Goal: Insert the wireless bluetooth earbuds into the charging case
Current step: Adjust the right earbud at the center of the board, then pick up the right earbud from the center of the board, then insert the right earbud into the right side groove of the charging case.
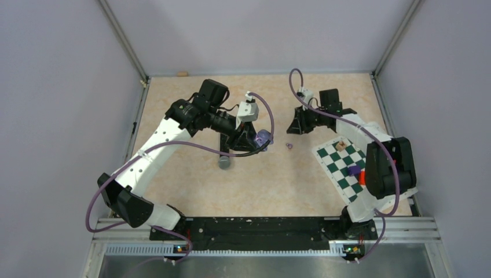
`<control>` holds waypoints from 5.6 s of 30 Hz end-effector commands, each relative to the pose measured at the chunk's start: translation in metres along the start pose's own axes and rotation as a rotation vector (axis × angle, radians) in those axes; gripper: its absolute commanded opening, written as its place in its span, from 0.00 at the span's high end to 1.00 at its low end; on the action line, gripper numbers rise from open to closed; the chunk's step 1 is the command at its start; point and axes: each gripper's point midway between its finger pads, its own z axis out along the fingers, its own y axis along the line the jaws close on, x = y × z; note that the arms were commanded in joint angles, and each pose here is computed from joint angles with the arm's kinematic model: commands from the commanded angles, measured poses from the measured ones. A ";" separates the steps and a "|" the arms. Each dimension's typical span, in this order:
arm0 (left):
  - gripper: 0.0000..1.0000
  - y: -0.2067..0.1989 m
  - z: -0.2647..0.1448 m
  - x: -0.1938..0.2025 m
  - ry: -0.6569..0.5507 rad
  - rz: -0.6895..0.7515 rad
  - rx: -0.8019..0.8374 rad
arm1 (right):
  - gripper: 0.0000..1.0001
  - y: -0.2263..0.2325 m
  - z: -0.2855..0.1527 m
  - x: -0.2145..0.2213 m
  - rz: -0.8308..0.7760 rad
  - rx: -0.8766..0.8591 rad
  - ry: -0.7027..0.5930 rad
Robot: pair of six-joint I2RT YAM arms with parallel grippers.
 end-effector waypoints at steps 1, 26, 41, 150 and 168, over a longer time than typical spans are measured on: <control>1.00 0.000 -0.003 -0.015 -0.040 0.045 0.008 | 0.74 -0.027 -0.011 -0.023 -0.053 0.083 0.017; 1.00 -0.004 -0.004 -0.014 -0.046 0.057 0.006 | 0.83 -0.080 0.017 0.061 0.174 0.110 0.251; 1.00 -0.004 -0.004 -0.014 -0.045 0.057 0.005 | 0.77 -0.078 0.023 0.068 0.224 0.080 0.266; 1.00 0.045 0.033 0.021 0.018 -0.127 -0.030 | 1.00 0.195 -0.139 -0.049 -0.909 -0.254 -0.495; 1.00 0.041 0.041 0.024 0.040 -0.128 -0.004 | 1.00 0.202 -0.113 -0.036 -0.889 -0.322 -0.448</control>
